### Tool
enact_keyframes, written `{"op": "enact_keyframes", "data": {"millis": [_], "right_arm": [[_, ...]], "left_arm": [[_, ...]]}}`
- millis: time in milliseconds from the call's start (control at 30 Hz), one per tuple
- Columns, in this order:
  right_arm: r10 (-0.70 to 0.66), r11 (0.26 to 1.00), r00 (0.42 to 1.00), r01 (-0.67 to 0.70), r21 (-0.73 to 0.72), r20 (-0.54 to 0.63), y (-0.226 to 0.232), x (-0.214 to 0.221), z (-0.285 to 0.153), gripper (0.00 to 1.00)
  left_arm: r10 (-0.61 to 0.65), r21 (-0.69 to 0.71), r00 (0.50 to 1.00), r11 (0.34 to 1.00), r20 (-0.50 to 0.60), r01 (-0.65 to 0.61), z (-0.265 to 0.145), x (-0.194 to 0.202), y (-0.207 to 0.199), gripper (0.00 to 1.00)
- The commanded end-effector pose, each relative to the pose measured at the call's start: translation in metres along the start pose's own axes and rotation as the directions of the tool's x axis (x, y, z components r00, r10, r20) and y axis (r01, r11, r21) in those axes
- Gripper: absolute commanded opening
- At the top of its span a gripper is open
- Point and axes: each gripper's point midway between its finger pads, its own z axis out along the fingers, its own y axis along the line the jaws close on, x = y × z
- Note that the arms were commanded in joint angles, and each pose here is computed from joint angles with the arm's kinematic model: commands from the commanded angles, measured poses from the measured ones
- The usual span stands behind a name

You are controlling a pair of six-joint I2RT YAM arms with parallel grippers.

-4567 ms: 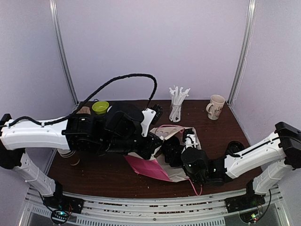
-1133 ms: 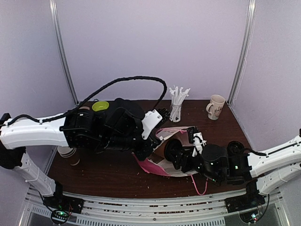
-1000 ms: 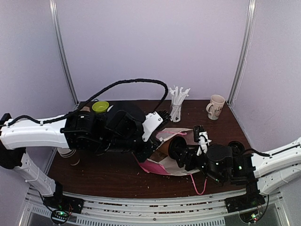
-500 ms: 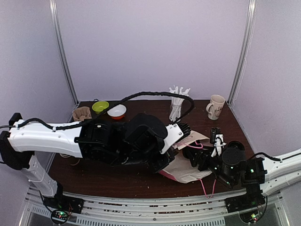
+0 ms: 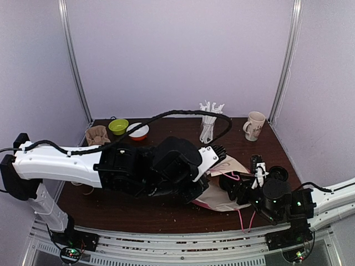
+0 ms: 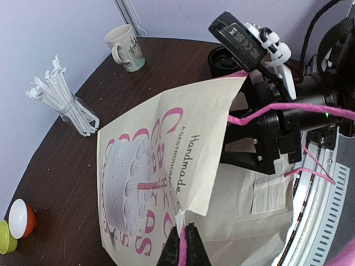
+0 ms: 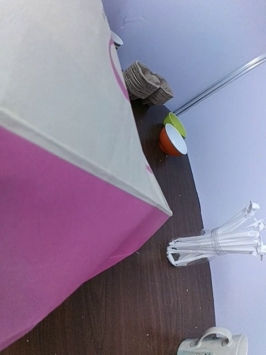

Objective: Pack the takeout coffee

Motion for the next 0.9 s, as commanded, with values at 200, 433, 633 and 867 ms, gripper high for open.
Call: {"op": "enact_keyframes", "data": {"millis": [200, 433, 633, 867], "right_arm": [[0.0, 1.0, 0.998, -0.001, 0.013, 0.056, -0.008, -0.013, -0.008, 0.52], [-0.032, 0.999, 0.997, 0.031, 0.014, 0.064, -0.007, -0.021, -0.011, 0.52], [-0.111, 0.994, 0.993, 0.11, 0.021, 0.05, 0.0, -0.027, -0.01, 0.52], [-0.221, 0.971, 0.974, 0.224, 0.084, -0.048, 0.008, -0.021, 0.003, 0.52]], "left_arm": [[-0.248, 0.008, 0.965, 0.969, 0.082, 0.248, 0.003, -0.047, -0.002, 0.0], [-0.44, 0.059, 0.896, 0.898, 0.059, 0.437, 0.007, -0.054, 0.009, 0.0], [-0.586, 0.098, 0.81, 0.808, 0.033, 0.581, 0.009, -0.043, 0.032, 0.0], [-0.672, 0.159, 0.74, 0.735, 0.036, 0.66, 0.009, -0.035, 0.044, 0.0]]}}
